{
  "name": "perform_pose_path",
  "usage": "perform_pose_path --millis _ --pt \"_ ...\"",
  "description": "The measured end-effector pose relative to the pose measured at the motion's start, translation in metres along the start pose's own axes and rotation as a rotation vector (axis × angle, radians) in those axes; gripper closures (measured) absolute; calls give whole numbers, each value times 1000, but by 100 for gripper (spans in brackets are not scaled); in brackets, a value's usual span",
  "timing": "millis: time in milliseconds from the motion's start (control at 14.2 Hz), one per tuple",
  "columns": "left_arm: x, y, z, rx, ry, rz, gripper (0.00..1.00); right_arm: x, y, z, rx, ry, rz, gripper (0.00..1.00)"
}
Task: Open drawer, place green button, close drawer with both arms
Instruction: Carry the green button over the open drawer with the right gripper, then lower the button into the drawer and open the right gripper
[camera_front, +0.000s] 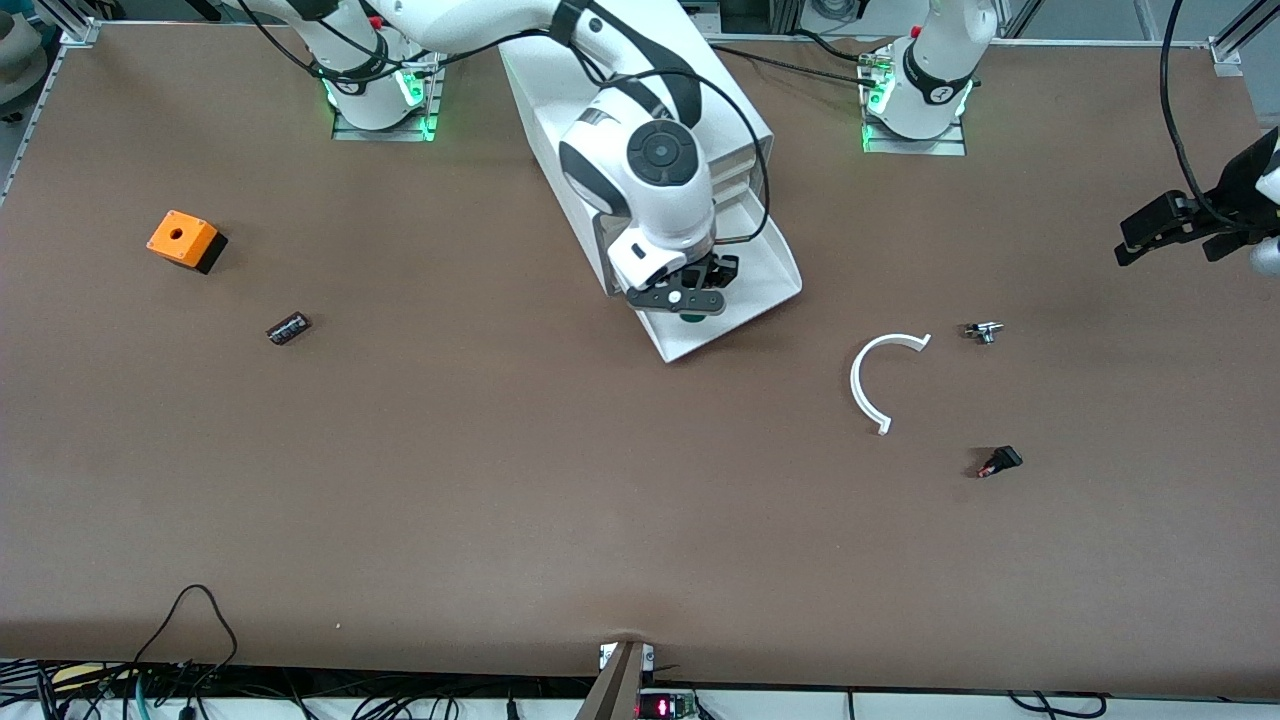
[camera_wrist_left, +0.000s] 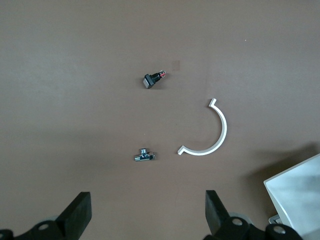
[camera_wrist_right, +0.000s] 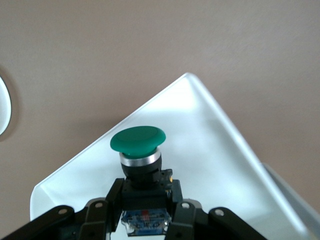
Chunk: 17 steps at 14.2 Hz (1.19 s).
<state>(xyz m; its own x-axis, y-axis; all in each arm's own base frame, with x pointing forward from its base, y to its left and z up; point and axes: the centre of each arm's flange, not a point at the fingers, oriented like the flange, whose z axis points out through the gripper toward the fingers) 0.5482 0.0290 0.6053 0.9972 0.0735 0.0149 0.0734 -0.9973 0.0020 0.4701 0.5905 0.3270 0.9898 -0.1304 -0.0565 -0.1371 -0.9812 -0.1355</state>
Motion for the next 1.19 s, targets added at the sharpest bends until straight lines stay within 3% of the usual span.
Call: perform_pose_path --millis 632,843,1054,1194 --pt "0 12 28 7 -54 23 0 -8 0 38 -39 -25 63 57" --pt "4 12 39 8 -69 9 0 -2 2 36 -39 -13 69 31" --pt "5 11 41 8 -72 -13 0 21 12 17 -33 32 89 2" --pt "6 11 46 9 -79 -41 0 43 23 -11 -37 80 55 0"
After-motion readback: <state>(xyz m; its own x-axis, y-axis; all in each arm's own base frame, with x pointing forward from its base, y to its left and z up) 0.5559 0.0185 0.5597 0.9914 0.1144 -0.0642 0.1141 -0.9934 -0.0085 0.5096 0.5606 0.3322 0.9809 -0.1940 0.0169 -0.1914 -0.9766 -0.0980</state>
